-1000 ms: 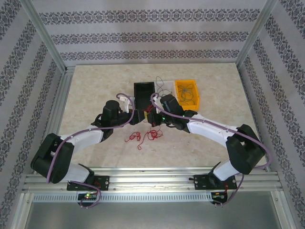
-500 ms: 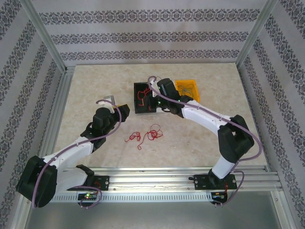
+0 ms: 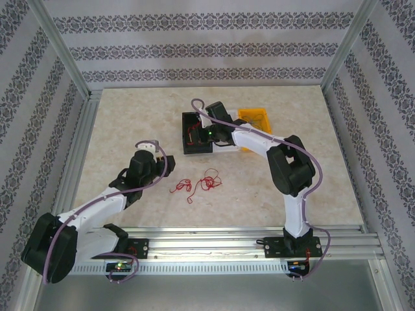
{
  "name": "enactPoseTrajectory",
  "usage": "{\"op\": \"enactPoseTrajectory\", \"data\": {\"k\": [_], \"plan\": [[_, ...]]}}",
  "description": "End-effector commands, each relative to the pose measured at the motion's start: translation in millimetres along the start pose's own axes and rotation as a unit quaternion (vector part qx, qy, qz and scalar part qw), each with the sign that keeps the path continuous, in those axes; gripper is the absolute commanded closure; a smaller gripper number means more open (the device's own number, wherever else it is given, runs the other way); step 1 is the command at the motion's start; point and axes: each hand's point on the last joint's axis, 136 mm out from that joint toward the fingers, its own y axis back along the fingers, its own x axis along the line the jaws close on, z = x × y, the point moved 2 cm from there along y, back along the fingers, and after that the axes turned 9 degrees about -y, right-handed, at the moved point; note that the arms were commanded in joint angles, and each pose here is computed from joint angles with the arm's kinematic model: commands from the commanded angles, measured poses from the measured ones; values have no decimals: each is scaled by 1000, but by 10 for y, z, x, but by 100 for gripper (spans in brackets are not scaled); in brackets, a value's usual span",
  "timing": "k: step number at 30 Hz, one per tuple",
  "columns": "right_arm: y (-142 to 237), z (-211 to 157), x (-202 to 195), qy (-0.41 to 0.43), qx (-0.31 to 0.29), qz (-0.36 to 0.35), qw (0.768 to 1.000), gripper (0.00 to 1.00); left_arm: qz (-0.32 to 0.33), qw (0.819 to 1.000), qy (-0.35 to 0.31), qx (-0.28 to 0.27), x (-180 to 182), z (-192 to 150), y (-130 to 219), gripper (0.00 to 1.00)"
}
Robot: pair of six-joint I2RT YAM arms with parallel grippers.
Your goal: Untangle the cables
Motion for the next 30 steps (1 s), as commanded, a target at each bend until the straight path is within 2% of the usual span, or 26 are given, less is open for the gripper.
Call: {"op": "enactPoseTrajectory", "data": {"k": [1,4,7,12,17,26,30], "plan": [[130,169,96,7,-26,0,1000,54,0,998,-24,54,7,-270,-11,46],[315,262,117,9,-59,-13,998,45,2,997,-32,66,-7,-329,-19,45],[530,302,156,10,-90,-22,996,41,-3,996,-41,81,-46,-387,-45,44],[872,257,167,9,-128,-41,991,41,-35,991,-54,113,-203,-517,-108,43],[1066,93,67,-1,-141,-64,988,42,-76,982,-70,160,-376,-698,-153,44],[1117,-194,-163,-30,-136,-93,986,43,-96,965,-76,233,-444,-955,-247,44],[1139,-258,-233,-40,-140,-104,984,43,-87,960,-74,257,-422,-1032,-291,49]]}}
